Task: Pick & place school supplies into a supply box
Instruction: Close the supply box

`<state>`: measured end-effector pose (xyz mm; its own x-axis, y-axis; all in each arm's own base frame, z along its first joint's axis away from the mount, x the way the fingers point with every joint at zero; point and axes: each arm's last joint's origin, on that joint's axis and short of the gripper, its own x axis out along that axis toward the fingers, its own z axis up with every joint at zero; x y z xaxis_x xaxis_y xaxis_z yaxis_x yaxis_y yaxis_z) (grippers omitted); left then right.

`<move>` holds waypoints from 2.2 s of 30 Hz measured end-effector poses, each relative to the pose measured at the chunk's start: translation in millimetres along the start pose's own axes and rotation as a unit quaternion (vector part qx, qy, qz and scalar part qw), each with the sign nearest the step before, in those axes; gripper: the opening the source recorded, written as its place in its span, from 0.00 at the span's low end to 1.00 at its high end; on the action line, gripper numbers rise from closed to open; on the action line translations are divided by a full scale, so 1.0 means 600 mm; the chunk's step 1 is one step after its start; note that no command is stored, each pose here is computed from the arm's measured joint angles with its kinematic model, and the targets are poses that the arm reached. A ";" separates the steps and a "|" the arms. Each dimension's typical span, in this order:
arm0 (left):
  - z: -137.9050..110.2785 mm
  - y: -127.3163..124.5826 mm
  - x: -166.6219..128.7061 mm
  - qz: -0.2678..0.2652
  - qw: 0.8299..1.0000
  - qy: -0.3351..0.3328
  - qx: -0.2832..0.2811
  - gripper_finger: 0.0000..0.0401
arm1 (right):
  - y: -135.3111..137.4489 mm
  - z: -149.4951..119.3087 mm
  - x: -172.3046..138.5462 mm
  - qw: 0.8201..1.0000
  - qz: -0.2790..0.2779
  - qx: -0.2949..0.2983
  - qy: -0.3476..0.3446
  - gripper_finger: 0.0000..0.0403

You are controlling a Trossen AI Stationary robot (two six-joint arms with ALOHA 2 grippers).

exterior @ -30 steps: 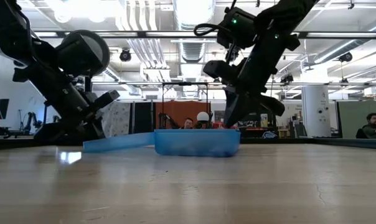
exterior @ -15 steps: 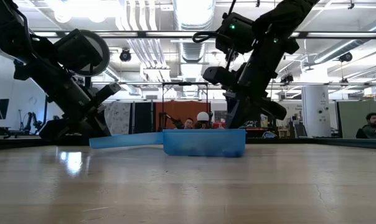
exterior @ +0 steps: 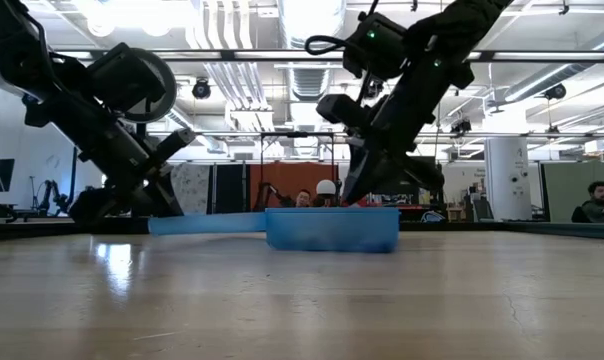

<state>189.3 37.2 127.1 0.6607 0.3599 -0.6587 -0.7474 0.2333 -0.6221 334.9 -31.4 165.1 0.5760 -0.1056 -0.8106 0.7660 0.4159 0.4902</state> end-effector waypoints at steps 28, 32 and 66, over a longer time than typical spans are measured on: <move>-0.003 0.017 0.001 0.037 0.998 0.039 0.019 0.00 | -0.022 -0.011 0.041 0.998 -0.052 -0.015 0.017 0.03; -0.004 0.009 0.009 0.021 0.998 0.054 0.035 0.00 | -0.022 -0.011 0.041 0.998 -0.052 -0.015 0.017 0.03; 0.037 -0.098 0.009 -0.153 0.988 0.013 0.019 0.00 | -0.036 -0.019 0.038 0.995 -0.093 -0.025 0.039 0.03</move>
<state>235.2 45.7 169.4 0.8572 0.2448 -0.4530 -0.5142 0.3622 -0.7774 328.3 -32.5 132.3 0.4007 -0.1144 -0.9091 0.8406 0.4406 0.3151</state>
